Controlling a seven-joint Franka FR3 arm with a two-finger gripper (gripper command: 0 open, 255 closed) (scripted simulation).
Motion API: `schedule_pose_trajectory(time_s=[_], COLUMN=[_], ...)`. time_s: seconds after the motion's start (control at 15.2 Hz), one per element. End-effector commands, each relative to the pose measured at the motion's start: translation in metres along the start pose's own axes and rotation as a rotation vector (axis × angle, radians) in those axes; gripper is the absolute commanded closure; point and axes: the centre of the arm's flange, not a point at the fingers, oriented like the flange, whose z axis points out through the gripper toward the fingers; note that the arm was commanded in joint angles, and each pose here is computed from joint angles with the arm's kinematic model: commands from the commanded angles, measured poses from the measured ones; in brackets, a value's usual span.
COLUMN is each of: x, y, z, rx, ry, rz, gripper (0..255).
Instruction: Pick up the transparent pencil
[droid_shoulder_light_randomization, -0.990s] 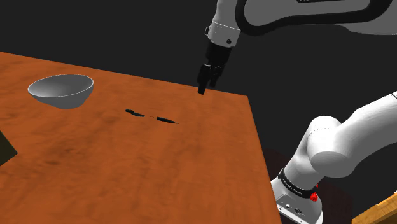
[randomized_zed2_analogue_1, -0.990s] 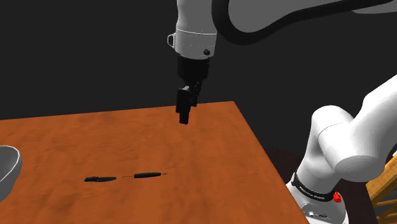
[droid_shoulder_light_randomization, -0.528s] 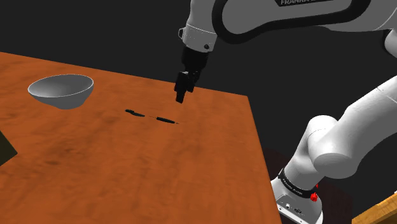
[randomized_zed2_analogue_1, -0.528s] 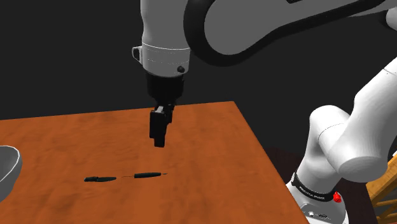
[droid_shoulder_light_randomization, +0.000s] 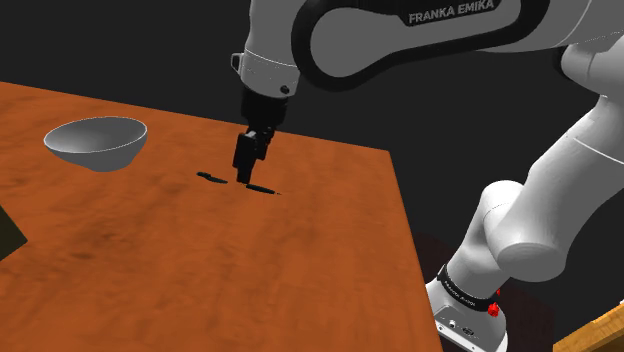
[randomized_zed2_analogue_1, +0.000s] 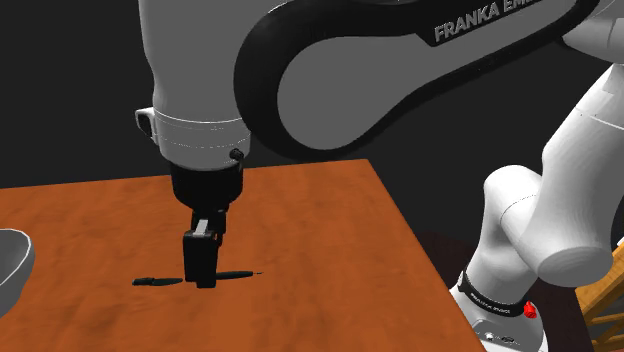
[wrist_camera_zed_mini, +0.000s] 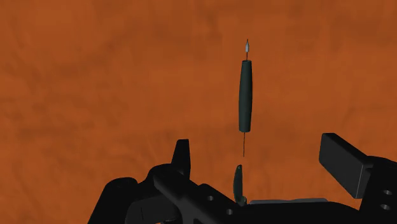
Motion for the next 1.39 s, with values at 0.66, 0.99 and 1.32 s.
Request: schedule_pose_trajectory(time_s=[0.66,0.99,1.32], x=[-0.003,-0.002,-0.001], y=[-0.001,-0.001,-0.002], z=[0.036,0.038,0.021], rx=[0.001,0.001,0.001], ry=[0.001,0.001,0.001], rz=[-0.008,-0.008,-0.008], gripper=[255,255,255])
